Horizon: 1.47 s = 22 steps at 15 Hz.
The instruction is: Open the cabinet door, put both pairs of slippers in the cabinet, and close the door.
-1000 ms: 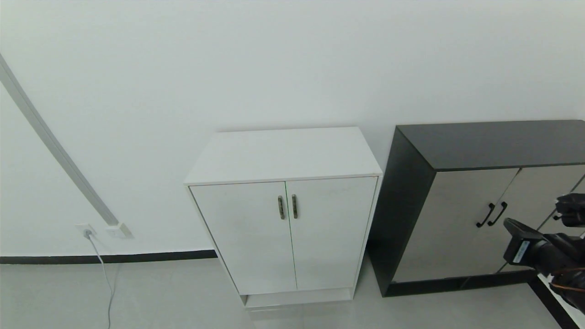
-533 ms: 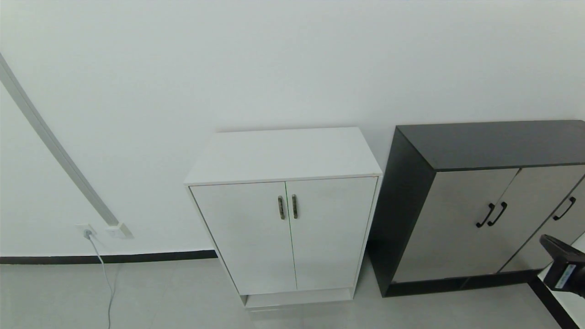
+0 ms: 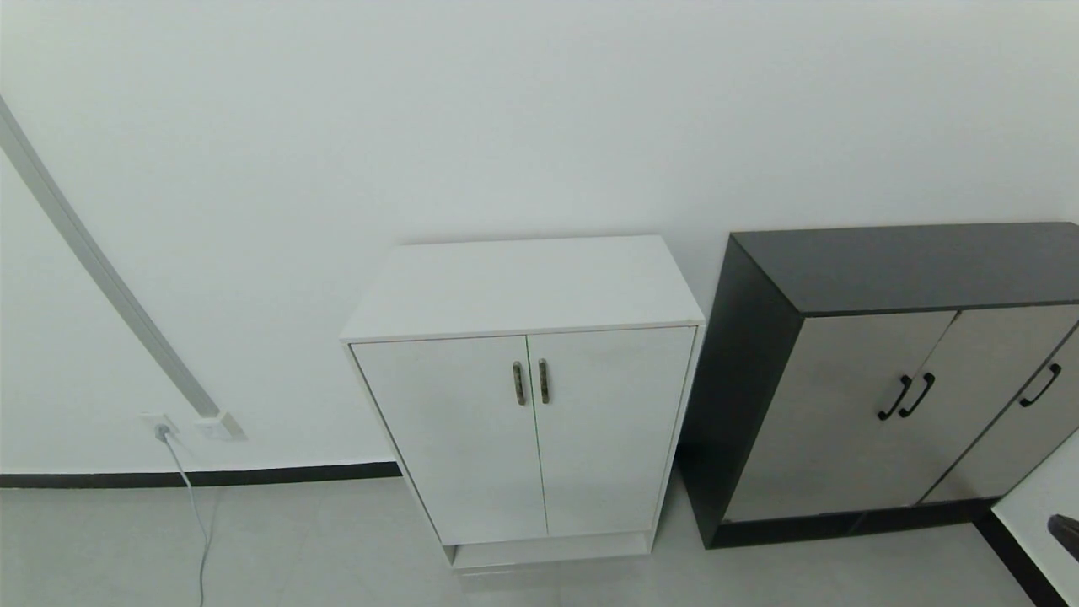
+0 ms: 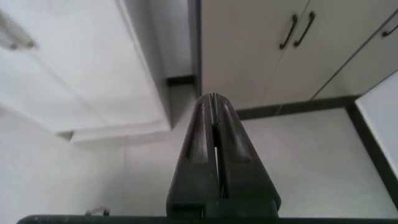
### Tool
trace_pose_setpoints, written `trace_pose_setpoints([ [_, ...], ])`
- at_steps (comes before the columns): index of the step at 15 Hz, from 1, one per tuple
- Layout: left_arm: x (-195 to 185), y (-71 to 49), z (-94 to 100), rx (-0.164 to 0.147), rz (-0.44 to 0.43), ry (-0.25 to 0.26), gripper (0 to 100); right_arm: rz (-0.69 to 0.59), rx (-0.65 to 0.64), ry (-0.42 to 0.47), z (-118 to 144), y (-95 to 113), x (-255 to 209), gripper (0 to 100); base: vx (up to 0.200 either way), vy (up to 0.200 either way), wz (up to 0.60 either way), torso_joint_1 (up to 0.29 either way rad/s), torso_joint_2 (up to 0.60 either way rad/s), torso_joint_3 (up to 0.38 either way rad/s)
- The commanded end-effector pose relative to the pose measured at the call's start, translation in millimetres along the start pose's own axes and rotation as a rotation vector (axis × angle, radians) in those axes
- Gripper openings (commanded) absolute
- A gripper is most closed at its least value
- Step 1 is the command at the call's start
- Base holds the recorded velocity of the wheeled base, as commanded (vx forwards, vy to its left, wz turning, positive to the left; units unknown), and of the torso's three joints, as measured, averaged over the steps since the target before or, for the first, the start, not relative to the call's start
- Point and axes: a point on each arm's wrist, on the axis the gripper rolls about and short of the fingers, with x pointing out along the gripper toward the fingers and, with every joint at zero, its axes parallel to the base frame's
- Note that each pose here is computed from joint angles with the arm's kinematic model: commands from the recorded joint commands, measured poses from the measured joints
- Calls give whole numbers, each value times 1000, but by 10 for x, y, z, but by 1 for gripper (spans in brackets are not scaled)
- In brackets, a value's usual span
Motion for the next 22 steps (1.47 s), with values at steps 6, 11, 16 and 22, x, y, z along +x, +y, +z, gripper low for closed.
trace_pose_setpoints([
  [6,0,0,0,-1,0,0,0,168,-5,39,-354,-64,-552,0,0,0,0,0,0,0],
  [11,0,0,0,-1,0,0,0,183,-96,67,-612,-86,-616,0,0,0,0,0,0,0],
  [16,0,0,0,-1,0,0,0,52,-62,-71,-646,-94,-720,0,0,0,0,0,0,0],
  [22,0,0,0,-1,0,0,0,45,-29,-236,-700,-100,-837,0,0,0,0,0,0,0],
])
